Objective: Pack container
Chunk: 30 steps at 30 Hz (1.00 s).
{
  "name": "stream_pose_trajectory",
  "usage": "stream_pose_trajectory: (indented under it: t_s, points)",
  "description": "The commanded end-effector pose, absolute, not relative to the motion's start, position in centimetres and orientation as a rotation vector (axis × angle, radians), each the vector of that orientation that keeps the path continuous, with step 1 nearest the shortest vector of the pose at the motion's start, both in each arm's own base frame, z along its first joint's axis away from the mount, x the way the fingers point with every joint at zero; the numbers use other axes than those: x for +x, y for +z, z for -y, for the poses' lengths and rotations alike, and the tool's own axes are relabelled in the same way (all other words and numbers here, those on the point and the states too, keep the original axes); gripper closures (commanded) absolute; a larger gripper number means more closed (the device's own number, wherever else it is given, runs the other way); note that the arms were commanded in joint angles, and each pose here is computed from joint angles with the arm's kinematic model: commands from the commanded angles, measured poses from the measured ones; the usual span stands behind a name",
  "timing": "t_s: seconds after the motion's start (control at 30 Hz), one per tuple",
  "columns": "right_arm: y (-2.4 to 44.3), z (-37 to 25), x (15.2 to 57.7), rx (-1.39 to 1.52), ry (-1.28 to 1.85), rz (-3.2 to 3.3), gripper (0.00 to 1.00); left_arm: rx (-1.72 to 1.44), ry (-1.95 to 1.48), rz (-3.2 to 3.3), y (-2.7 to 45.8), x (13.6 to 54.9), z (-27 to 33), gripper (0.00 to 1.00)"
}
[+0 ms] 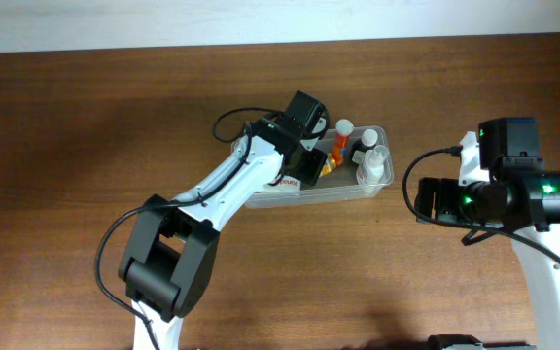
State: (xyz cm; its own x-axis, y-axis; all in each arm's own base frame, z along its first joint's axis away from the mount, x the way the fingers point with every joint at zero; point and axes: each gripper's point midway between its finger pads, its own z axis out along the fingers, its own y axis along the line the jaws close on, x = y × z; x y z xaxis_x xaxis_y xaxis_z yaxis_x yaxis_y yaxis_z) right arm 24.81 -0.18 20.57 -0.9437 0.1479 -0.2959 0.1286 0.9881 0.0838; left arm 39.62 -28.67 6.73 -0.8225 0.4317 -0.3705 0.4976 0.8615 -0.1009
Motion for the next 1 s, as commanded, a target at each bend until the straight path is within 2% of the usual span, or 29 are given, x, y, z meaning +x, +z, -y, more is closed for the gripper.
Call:
stream_pose_trajectory:
  t_s: [0.0,0.2,0.4,0.5,0.67,0.8,0.97]
  points:
    - [20.6,0.2,25.0,0.214,0.107,-2.82,0.01,0.657,-0.288,-2.623,11.5,41.1,28.1,0.35]
    - [21.9,0.9,27.7,0.211,0.059,-2.7,0.01,0.528,-0.301,-2.526,18.9,42.6,24.3,0.22]
    - [26.4,1.2,34.4,0.104,0.04,-2.419,0.02,0.26,-0.253,-2.44,24.5,45.2,15.2,0.01]
    - [26.5,1.3,36.9,0.055,0.021,-2.397,0.02,0.121,-0.209,-2.438,25.2,46.1,10.1,0.0]
    - [23.1,1.4,40.2,0.04,0.029,-2.484,0.02,-0.08,-0.138,-2.458,24.5,46.9,2.5,0.01]
    - [20.0,1.5,41.7,0.046,0.029,-2.544,0.02,-0.176,-0.106,-2.461,24.3,46.8,-1.1,0.01]
    - [20.0,2.1,44.4,0.053,-0.002,-2.469,0.02,-0.243,-0.079,-2.467,24.2,46.4,-3.6,0.0]
